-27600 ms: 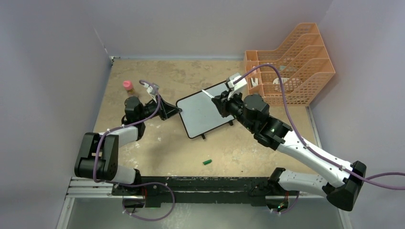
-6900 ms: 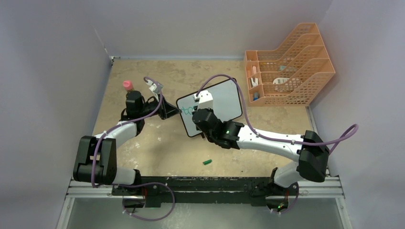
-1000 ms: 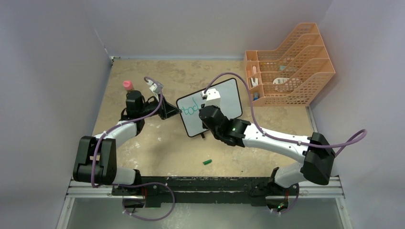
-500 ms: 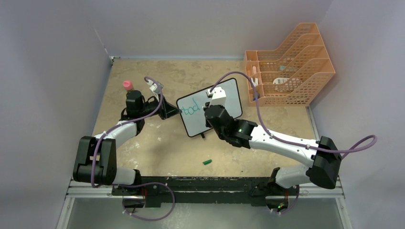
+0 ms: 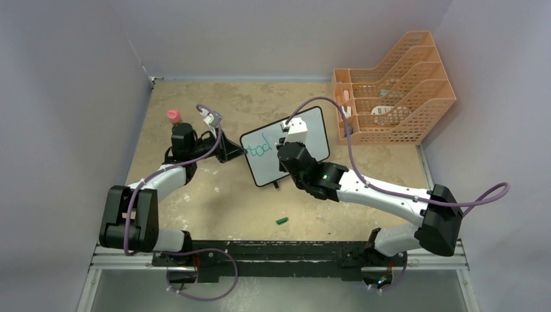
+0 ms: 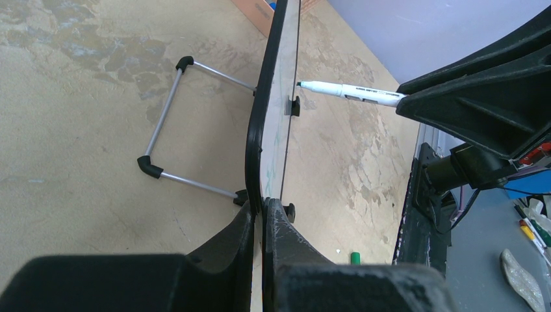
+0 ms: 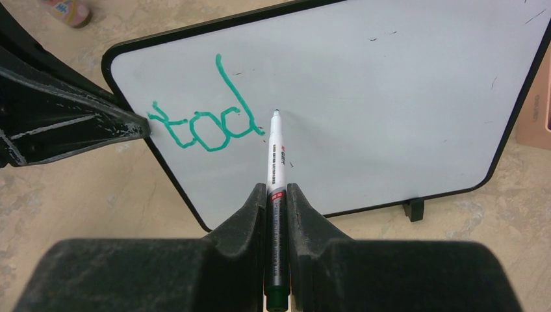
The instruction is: Write a sentence on the whiteboard
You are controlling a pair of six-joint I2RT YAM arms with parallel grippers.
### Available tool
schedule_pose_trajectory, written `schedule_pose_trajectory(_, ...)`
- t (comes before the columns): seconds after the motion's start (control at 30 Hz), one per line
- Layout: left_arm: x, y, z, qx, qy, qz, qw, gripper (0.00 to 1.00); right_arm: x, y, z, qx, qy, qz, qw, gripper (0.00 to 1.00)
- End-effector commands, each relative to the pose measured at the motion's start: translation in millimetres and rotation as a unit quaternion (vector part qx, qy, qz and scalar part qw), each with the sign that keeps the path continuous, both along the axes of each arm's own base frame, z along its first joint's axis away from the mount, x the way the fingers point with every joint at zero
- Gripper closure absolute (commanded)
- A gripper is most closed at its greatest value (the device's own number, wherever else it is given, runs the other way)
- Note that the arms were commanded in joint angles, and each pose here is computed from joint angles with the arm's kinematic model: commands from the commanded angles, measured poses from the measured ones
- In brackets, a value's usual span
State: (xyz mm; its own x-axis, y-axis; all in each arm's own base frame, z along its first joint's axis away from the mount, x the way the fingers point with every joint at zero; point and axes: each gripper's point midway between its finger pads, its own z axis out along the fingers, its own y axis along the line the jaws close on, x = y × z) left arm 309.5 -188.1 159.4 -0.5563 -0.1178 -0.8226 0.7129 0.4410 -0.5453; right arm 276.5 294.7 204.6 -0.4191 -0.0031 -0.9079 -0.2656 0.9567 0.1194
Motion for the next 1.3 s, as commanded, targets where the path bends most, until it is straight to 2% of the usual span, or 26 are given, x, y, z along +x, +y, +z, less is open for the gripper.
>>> schedule_pose_trajectory(0.0,4.1,-2.9,19.3,0.005,-0.052,-0.01,0.999,1.0,9.3,-0.8,12.2,0.011,-0.021,-0.018,1.0,1.0)
schedule_pose_trajectory(1.27,2.8,-3.3,20.0,0.004,-0.052,-0.012,0.999,1.0,18.9,3.5,14.6,0.006,-0.032,-0.028,0.999,1.0)
